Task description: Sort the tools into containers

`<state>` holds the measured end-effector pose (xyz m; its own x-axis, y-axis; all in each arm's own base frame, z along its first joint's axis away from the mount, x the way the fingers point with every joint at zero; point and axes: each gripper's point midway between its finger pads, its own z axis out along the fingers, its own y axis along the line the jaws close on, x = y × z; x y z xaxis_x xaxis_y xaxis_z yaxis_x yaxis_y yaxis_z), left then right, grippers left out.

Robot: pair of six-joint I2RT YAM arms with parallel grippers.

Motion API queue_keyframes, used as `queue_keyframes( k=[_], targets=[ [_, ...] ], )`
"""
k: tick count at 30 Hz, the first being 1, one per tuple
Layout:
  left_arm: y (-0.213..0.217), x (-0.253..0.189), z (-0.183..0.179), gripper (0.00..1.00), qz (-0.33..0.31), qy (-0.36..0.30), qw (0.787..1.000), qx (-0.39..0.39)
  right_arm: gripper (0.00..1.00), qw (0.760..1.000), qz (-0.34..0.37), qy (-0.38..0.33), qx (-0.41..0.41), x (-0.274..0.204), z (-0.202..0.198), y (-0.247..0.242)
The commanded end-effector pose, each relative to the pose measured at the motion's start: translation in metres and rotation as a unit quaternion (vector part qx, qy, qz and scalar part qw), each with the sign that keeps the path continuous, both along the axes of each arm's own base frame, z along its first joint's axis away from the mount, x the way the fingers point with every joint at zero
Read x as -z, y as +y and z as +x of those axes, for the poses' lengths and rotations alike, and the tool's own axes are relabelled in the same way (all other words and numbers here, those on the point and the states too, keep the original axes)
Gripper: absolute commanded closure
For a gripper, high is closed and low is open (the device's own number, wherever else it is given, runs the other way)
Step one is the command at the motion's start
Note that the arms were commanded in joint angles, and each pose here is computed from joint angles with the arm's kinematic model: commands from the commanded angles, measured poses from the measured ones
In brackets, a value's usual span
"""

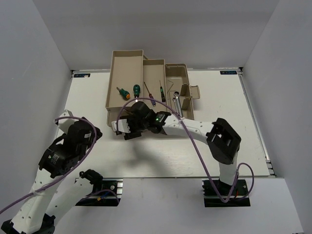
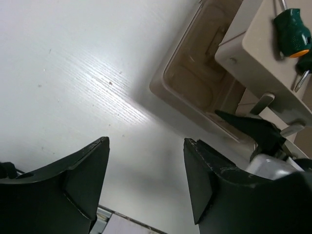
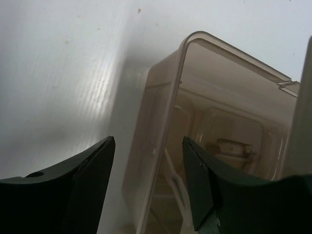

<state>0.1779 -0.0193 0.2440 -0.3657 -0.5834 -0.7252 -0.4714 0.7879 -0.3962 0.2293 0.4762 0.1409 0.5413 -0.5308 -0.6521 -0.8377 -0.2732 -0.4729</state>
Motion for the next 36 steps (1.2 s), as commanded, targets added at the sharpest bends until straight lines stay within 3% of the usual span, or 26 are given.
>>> queue_keyframes(
  k=[1, 7, 10, 13, 14, 17, 22, 31, 36],
  targets=[
    [0.002, 0.006, -0.008, 0.27, -0.037, 0.004, 0.999, -0.030, 0.36, 0.996, 0.048, -0.070, 0.026, -0.028, 0.021, 0.031],
    [-0.009, 0.037, -0.014, 0.27, -0.049, 0.049, 0.997, -0.019, 0.36, 0.994, 0.010, -0.098, 0.057, 0.010, 0.037, 0.046],
    [-0.021, 0.057, -0.013, 0.27, -0.073, 0.066, 0.995, -0.005, 0.42, 0.993, -0.002, -0.100, 0.063, 0.024, 0.043, 0.051],
    [-0.029, 0.071, -0.013, 0.27, -0.084, 0.074, 0.994, 0.006, 0.60, 0.993, 0.002, -0.096, 0.066, 0.019, 0.044, 0.059],
    [-0.032, 0.074, -0.012, 0.27, -0.087, 0.076, 0.993, 0.010, 0.74, 0.993, 0.003, -0.094, 0.067, 0.018, 0.045, 0.059],
    [-0.033, 0.082, -0.014, 0.27, -0.093, 0.086, 0.992, 0.006, 1.00, 0.994, 0.009, -0.087, 0.066, 0.005, 0.043, 0.055],
    [-0.040, 0.096, -0.019, 0.30, -0.120, 0.096, 0.988, 0.007, 1.00, 0.994, 0.031, -0.070, 0.081, -0.019, 0.039, 0.043],
    [-0.065, 0.121, -0.017, 0.52, -0.170, 0.108, 0.979, 0.040, 1.00, 0.986, 0.105, -0.063, 0.113, -0.101, 0.044, 0.029],
    [-0.084, 0.142, -0.015, 0.53, -0.189, 0.133, 0.970, 0.070, 1.00, 0.976, 0.159, -0.048, 0.141, -0.154, 0.054, 0.019]
  ],
)
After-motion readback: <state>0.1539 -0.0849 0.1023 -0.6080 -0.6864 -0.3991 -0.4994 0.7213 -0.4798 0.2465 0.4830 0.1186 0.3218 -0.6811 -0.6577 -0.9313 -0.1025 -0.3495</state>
